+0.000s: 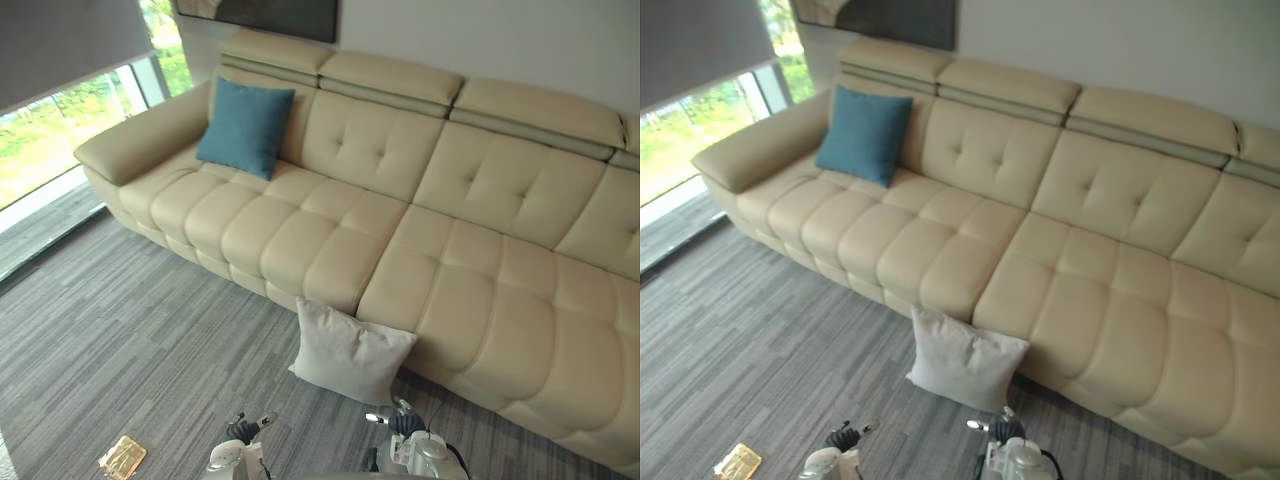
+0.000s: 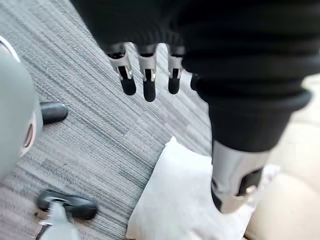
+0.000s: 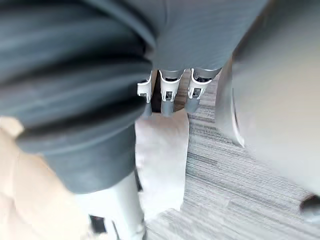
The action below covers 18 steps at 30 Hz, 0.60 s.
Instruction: Pick up cushions and gather them together orderly.
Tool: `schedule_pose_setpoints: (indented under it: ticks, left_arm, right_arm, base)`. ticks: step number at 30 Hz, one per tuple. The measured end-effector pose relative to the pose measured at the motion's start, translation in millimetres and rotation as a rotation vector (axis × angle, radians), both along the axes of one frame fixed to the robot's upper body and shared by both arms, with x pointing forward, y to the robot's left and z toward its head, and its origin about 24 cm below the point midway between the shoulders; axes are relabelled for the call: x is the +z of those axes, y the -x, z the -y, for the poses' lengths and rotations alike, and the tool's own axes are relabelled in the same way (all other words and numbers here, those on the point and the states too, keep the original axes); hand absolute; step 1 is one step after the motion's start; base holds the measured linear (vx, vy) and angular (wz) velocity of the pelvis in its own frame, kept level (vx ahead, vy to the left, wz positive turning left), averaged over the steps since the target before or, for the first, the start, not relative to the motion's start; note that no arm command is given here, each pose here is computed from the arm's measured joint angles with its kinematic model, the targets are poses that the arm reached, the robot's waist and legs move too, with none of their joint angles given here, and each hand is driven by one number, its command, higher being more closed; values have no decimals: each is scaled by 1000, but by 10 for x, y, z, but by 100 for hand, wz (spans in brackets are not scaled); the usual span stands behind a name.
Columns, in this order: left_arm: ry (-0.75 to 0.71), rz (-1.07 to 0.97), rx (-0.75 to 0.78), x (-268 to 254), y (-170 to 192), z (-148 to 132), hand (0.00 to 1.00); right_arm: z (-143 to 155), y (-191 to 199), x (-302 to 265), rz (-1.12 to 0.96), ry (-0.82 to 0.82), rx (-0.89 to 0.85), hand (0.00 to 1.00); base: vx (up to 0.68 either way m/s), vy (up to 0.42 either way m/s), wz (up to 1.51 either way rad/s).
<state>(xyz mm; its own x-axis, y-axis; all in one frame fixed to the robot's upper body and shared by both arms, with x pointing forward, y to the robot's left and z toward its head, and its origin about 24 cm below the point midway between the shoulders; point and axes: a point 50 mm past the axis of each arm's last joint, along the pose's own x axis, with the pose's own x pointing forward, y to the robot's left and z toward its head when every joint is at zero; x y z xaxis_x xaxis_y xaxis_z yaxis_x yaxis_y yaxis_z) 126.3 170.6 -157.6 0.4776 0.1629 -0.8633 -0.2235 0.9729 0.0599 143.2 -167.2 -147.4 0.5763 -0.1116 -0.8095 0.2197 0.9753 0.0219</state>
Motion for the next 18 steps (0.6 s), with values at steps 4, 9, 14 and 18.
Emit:
schedule_pose_setpoints:
  ticks: [4,9,14,18]
  left_arm:
    - [6,47,-23,46,-91,35,0]
    - [11,75,-14,71,-119,64,0]
    - [13,77,-35,73,-137,101,0]
    - [-19,43,-59,46,-85,-7,0]
  right_arm:
    - [113,71,-16,-20,22,-29,0]
    - [117,80,-25,-32,24,-27,0]
    - [117,97,-33,-43,35,-3,0]
    - [-30,196,-78,-69,0,6,0]
  base:
    - [227,-193,-5]
    - [206,21,-76]
    - [221,251,-94]
    - [193,210,-38]
